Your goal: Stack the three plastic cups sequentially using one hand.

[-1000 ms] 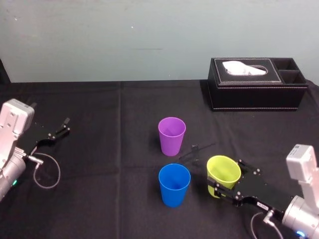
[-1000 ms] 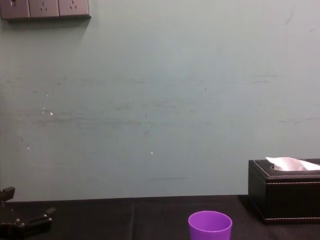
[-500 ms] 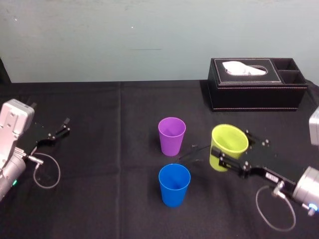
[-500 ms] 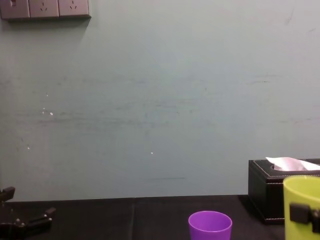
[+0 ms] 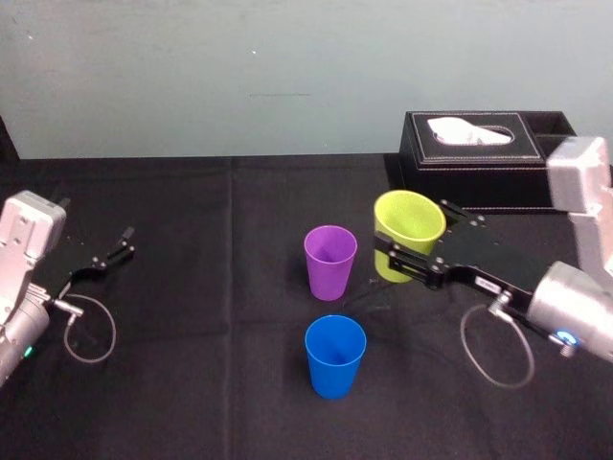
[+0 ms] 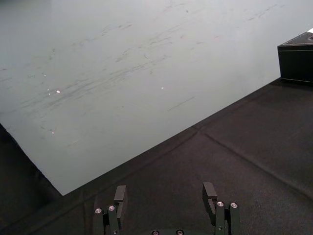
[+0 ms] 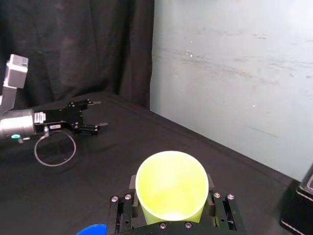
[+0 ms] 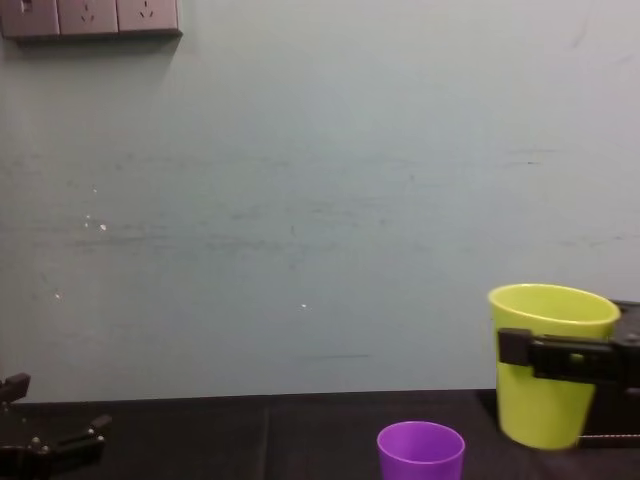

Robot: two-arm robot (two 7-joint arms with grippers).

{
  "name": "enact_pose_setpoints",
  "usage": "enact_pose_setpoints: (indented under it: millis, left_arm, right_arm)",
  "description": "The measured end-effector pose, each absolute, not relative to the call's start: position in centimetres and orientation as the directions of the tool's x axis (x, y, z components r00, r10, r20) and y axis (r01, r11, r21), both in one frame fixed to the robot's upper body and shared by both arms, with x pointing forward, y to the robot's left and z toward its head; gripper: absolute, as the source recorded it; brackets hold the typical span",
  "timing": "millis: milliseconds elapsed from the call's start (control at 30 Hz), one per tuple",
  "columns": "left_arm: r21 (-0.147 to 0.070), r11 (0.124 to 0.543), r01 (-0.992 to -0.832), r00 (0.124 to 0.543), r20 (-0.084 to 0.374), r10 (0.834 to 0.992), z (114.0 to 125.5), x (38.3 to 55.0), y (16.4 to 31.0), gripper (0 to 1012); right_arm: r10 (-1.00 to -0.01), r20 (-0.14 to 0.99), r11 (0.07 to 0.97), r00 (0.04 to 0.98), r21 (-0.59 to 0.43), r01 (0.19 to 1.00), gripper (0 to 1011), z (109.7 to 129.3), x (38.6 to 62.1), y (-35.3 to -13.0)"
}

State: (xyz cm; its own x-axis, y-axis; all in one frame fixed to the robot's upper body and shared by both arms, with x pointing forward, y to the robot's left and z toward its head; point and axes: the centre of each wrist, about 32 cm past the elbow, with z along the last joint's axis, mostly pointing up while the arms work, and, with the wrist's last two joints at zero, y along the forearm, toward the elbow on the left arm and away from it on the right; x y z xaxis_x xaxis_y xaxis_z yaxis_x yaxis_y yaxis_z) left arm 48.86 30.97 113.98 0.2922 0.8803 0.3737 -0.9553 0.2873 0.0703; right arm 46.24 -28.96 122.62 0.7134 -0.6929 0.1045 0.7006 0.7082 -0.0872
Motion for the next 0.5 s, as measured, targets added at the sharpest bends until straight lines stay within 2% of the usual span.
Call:
enact_pose_setpoints:
  millis: [500]
  left_arm:
    - [0.07, 0.287, -0.955, 0.292, 0.374, 0.88, 114.0, 48.9, 31.0, 1010]
  right_arm:
    - [-0.684, 0.148, 0.704, 0.714, -0.122, 0.7, 743, 122.7, 49.5, -25.3]
